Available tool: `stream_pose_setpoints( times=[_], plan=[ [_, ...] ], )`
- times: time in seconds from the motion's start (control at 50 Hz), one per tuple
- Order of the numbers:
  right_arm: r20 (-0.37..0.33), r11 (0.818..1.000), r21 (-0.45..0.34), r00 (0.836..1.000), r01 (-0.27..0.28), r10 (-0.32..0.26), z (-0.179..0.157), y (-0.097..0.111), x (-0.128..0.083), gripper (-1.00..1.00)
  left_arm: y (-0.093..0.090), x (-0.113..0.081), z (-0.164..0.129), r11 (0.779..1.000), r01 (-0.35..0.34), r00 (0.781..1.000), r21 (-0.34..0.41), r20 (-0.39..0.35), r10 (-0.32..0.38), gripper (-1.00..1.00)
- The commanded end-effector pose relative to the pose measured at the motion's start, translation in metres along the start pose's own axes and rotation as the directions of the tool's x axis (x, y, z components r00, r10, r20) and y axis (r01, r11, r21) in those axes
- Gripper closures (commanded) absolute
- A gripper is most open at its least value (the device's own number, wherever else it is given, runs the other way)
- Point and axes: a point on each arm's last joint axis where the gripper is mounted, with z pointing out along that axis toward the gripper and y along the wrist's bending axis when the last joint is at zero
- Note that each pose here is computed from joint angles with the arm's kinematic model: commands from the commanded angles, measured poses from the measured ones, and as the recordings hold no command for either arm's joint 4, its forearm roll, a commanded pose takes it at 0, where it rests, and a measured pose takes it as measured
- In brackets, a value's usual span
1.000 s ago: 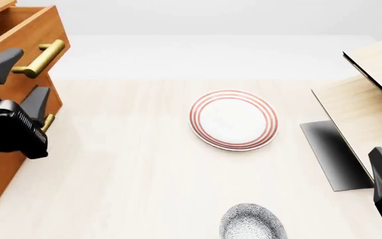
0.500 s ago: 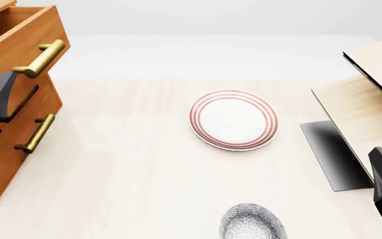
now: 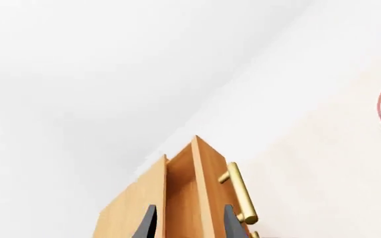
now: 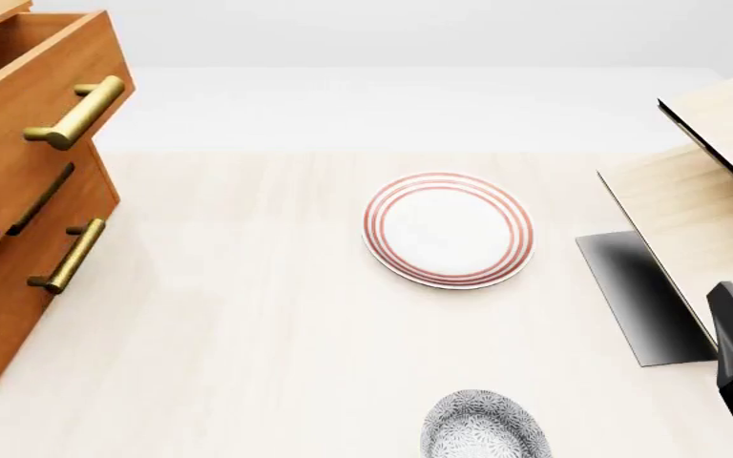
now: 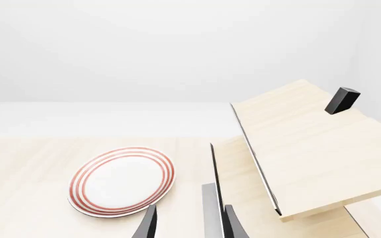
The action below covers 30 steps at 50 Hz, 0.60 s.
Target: Open the top drawer of the cabinet and put the bowl in it.
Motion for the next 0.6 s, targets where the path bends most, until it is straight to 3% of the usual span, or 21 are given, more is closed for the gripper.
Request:
stream_pose_setpoints(
  times=[0.02, 0.22, 0.32, 0.38, 0.44, 0.5, 0.52, 0.54, 0.6],
  plan=[
    [0.0, 1.0, 0.0, 1.0, 0.0, 0.0, 0.0, 0.0, 0.0, -1.0, 0.032, -0.027, 0.028, 0.969, 0.24, 0.964, 0.059, -0.131, -0.231, -1.0],
    [0.0, 1.0, 0.0, 1.0, 0.0, 0.0, 0.0, 0.0, 0.0, -1.0, 0.055, -0.045, 0.041, 0.935, 0.35, 0.921, 0.059, -0.206, -0.332, -1.0],
    [0.0, 1.0, 0.0, 1.0, -0.001, 0.001, 0.0, 0.0, 0.0, -1.0, 0.061, -0.044, 0.048, 0.927, 0.372, 0.903, 0.047, -0.249, -0.349, -1.0],
    [0.0, 1.0, 0.0, 1.0, 0.0, 0.0, 0.0, 0.0, 0.0, -1.0, 0.067, -0.044, 0.059, 0.896, 0.442, 0.859, 0.026, -0.298, -0.415, -1.0],
    [0.0, 1.0, 0.0, 1.0, -0.001, 0.001, 0.0, 0.0, 0.0, -1.0, 0.07, -0.042, 0.063, 0.88, 0.475, 0.832, 0.009, -0.329, -0.447, -1.0],
    [0.0, 1.0, 0.0, 1.0, 0.0, 0.0, 0.0, 0.0, 0.0, -1.0, 0.071, -0.045, 0.064, 0.871, 0.491, 0.824, 0.012, -0.331, -0.46, -1.0],
    [0.0, 1.0, 0.0, 1.0, 0.0, 0.0, 0.0, 0.0, 0.0, -1.0, 0.073, -0.044, 0.066, 0.857, 0.516, 0.801, -0.001, -0.354, -0.483, -1.0],
    [0.0, 1.0, 0.0, 1.0, 0.0, 0.0, 0.0, 0.0, 0.0, -1.0, 0.073, -0.047, 0.067, 0.846, 0.533, 0.793, 0.0, -0.349, -0.5, -1.0],
    [0.0, 1.0, 0.0, 1.0, -0.001, 0.001, 0.0, 0.0, 0.0, -1.0, 0.078, -0.046, 0.064, 0.848, 0.53, 0.788, -0.019, -0.358, -0.501, -1.0]
  ],
)
